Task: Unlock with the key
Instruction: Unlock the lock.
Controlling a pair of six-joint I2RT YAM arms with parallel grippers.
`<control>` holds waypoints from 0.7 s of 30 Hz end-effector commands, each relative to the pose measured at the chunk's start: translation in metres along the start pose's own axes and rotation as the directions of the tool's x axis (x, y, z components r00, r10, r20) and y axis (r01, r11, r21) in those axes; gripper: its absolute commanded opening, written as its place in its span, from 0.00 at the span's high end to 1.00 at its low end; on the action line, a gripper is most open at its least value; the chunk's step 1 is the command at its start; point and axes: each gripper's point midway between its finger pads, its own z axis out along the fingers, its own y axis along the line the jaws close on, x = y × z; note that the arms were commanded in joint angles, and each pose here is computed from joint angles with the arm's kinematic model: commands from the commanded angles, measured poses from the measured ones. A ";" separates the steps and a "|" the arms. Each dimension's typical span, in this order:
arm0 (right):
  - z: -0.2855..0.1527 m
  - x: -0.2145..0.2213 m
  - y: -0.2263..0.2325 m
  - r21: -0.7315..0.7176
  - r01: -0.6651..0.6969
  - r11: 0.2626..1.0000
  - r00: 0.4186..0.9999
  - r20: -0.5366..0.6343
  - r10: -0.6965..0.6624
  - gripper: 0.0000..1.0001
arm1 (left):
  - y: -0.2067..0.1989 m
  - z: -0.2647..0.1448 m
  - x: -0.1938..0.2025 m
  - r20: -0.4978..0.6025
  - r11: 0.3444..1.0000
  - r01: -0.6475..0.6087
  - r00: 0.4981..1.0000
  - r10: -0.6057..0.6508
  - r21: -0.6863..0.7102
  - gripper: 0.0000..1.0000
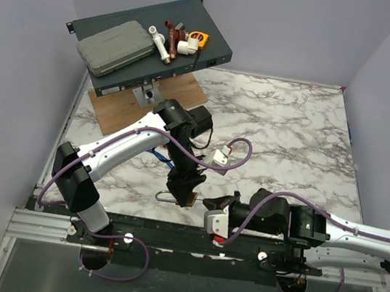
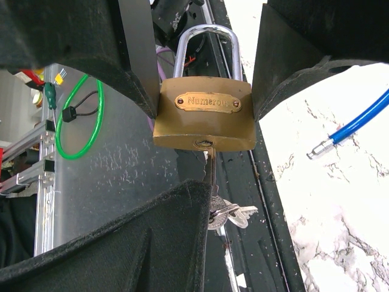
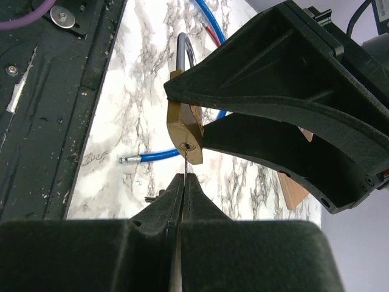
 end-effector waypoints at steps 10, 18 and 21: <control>0.002 -0.011 -0.002 0.006 0.013 1.000 0.999 0.046 -0.014 0.99 | -0.023 -0.008 -0.001 0.012 1.000 -0.011 1.000 0.011 0.027 1.00; 0.005 -0.010 0.002 -0.007 0.010 1.000 0.999 0.052 -0.010 0.99 | -0.023 -0.008 0.000 0.012 1.000 -0.013 1.000 0.013 0.025 1.00; 0.005 -0.010 0.002 -0.002 0.006 1.000 0.998 0.059 -0.006 0.99 | -0.023 -0.008 -0.001 0.012 1.000 -0.019 1.000 0.018 0.023 1.00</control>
